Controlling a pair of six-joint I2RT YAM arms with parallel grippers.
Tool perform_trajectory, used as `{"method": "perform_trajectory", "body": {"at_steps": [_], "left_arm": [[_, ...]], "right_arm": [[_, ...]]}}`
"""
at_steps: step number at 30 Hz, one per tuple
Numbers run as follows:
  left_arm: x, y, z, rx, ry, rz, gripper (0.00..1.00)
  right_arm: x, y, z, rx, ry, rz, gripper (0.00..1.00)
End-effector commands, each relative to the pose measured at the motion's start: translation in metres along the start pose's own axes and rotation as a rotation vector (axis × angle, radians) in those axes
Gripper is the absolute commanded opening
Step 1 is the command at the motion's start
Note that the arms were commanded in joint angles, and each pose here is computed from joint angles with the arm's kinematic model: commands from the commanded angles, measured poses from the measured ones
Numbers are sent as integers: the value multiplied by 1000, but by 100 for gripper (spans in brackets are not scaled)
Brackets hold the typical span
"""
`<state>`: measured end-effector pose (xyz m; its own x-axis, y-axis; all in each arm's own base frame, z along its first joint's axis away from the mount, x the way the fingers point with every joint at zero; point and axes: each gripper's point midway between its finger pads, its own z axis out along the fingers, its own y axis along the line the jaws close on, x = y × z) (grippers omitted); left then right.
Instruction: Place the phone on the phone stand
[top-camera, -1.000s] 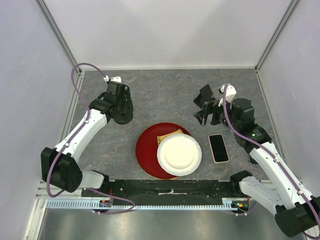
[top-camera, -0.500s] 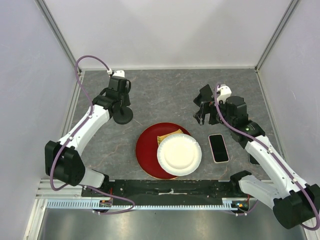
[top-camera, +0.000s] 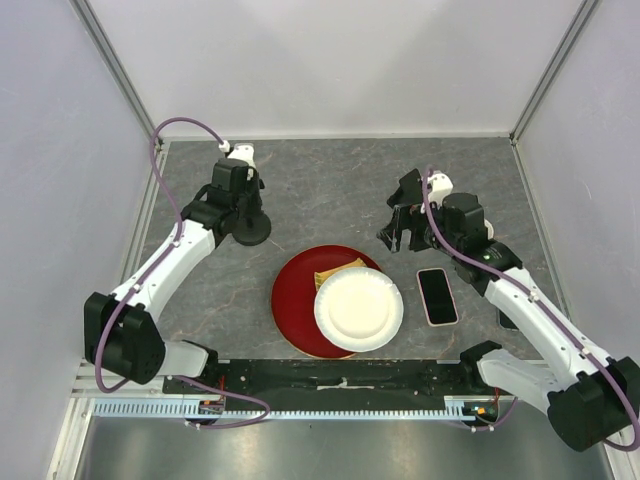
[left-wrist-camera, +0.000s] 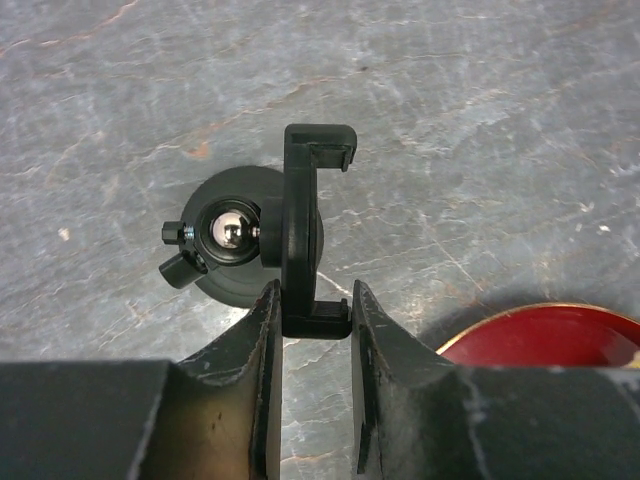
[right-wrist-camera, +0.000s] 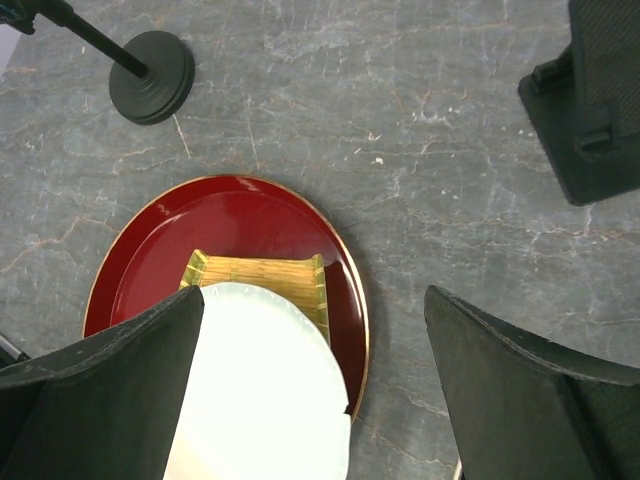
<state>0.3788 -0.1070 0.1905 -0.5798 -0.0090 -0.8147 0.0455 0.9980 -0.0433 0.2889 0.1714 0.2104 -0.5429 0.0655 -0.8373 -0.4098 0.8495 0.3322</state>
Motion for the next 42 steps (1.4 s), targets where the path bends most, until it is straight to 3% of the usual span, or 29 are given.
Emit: {"method": "perform_trajectory", "body": {"at_steps": [1,7,11,13,15,18,23,28,34,42], "left_arm": [[-15,-40,-13,236,-45,52,2],[-9,-61,-18,365,2,89,2],[-1,-60,-15,359,45,105,2],[-1,-55,-14,331,50,104,16],[-1,-52,-16,309,51,83,43],[-4,-50,-22,301,42,64,51],[-7,-49,-32,304,25,44,56],[-2,-32,-25,199,45,44,57],[0,-13,-17,87,58,50,58],[-10,12,-26,-43,-18,18,64]], "right_arm": [[-3,3,7,17,2,52,98],[11,17,5,1,50,80,98],[23,15,5,54,89,106,98],[31,11,3,110,118,140,98],[34,-6,3,233,121,197,98],[53,-32,-6,415,193,227,98],[84,-56,-25,565,258,253,98],[86,-69,-43,642,174,319,98],[74,-63,-53,619,105,373,98],[86,-76,-61,699,86,426,98]]}}
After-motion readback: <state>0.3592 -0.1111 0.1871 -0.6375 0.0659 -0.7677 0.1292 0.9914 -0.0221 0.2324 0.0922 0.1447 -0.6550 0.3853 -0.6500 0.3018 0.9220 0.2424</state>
